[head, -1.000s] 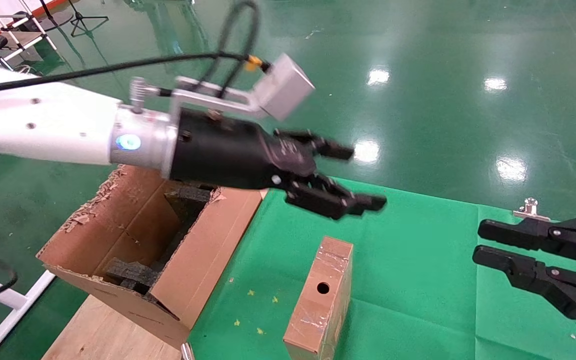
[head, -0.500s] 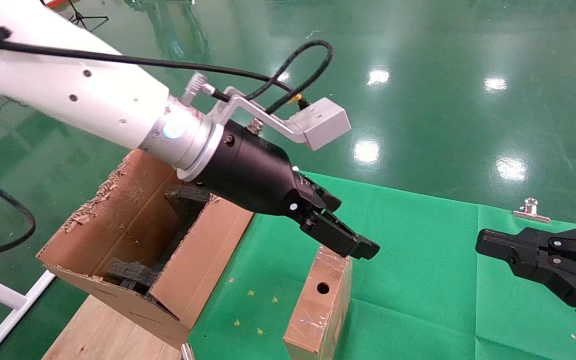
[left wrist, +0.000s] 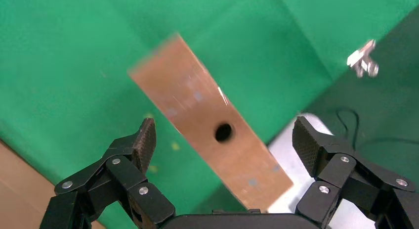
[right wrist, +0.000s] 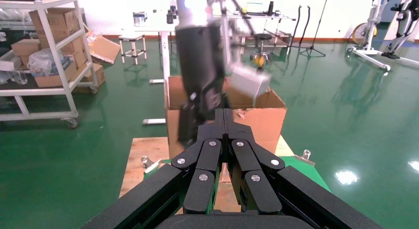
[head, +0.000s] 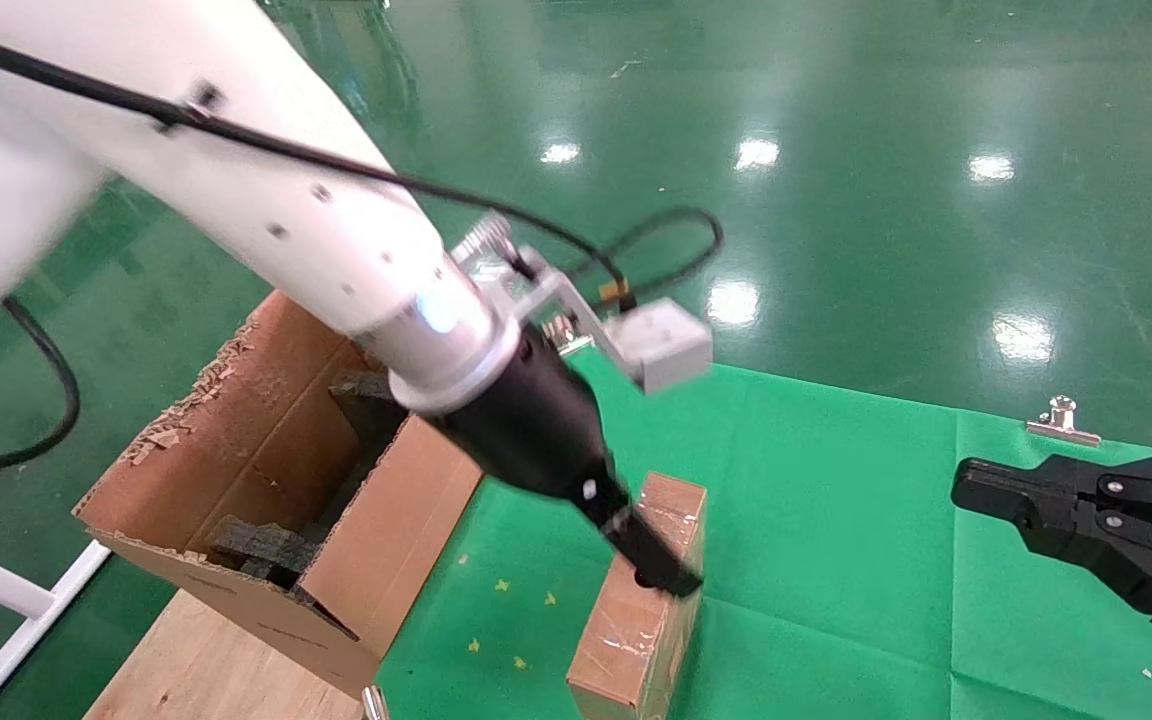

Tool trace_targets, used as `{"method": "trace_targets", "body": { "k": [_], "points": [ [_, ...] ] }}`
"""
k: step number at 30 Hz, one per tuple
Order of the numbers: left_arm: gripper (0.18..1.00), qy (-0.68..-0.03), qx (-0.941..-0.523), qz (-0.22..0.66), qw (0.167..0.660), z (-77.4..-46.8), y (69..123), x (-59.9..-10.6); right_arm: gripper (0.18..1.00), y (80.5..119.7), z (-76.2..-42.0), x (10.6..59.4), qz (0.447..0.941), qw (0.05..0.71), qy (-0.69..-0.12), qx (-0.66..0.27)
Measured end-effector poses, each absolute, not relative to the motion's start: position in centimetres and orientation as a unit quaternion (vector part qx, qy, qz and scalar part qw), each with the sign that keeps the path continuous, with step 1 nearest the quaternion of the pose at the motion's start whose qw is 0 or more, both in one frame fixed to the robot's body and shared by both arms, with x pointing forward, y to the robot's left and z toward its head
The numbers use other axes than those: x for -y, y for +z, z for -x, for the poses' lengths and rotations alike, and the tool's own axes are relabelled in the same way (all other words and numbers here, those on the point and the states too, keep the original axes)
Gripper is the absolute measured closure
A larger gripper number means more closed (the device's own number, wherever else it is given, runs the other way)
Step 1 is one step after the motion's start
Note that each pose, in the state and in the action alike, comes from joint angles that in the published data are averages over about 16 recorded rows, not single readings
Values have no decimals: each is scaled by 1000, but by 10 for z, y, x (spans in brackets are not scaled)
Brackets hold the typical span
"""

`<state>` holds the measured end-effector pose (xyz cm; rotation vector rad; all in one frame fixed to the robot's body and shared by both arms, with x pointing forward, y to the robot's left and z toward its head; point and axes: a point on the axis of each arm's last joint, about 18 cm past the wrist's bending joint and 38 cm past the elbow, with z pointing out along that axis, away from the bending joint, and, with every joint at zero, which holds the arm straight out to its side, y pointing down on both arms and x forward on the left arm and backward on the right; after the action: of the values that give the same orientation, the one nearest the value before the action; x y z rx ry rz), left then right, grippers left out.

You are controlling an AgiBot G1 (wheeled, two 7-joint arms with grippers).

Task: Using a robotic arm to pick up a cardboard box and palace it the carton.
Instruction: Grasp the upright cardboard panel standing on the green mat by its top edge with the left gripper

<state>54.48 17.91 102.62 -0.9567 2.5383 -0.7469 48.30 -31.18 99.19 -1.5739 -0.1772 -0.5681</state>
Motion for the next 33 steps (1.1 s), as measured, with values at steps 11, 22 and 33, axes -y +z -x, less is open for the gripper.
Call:
{"method": "trace_targets", "body": {
  "k": [11,22,33],
  "points": [
    [184,-198,-881,401,153,-547,1002,-157,988,992,-483,312,697,666,-252,79],
    [184,-187,-861,443,168,-557,990,-142,988,992,-483,312,697,666,-252,78],
    [185,-182,-857,451,171,-559,986,-139,986,992,-483,312,697,667,-252,78]
  ]
}}
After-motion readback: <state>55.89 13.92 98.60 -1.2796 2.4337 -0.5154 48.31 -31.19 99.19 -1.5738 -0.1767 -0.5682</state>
